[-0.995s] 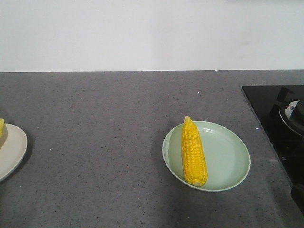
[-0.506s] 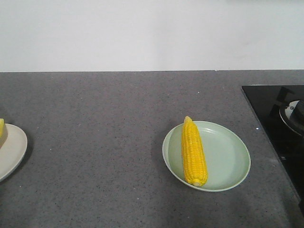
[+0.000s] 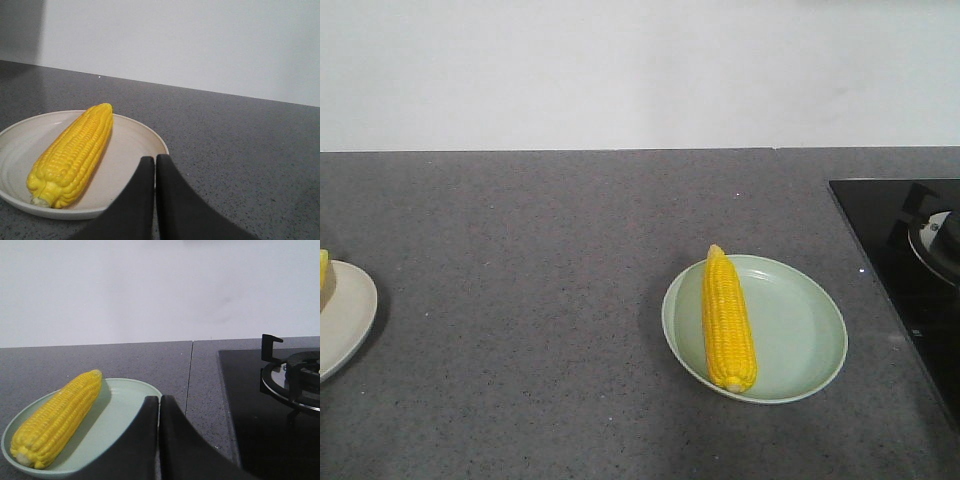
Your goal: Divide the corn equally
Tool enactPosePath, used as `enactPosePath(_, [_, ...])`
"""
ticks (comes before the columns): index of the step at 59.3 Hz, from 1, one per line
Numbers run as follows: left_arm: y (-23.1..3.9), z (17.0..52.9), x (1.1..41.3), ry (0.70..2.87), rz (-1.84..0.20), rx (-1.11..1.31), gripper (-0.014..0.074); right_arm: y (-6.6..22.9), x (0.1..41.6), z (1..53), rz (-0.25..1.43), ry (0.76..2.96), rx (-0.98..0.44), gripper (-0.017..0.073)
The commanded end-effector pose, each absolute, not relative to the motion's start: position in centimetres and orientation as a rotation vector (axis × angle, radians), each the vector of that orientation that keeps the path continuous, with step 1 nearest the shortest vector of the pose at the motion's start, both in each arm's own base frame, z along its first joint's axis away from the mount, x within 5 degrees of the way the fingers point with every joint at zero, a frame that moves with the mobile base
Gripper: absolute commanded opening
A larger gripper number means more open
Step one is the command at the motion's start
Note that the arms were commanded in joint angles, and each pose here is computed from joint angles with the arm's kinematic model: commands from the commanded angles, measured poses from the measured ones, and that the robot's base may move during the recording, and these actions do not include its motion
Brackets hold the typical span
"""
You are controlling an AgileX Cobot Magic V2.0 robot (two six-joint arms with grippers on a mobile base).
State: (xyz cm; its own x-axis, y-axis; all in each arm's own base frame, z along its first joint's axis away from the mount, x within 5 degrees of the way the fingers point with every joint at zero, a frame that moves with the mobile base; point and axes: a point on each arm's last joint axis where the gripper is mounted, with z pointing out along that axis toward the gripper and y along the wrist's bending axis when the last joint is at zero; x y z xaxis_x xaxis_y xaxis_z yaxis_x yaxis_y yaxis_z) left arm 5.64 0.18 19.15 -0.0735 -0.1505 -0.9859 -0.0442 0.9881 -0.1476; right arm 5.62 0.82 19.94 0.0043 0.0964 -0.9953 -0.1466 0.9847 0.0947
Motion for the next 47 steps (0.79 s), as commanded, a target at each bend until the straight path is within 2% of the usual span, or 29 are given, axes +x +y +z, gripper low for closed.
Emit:
enactPosePath(1, [0.19, 19.54, 5.60, 1.563, -0.091, -0.145, -0.0007, 0.79, 5.58, 20.39, 0.175, 1.473, -0.049, -0.0006])
enactPosePath(47, [0.19, 19.54, 5.60, 1.563, -0.091, -0.145, -0.0007, 0.79, 5.58, 20.38, 0.179, 1.474, -0.045, -0.0006])
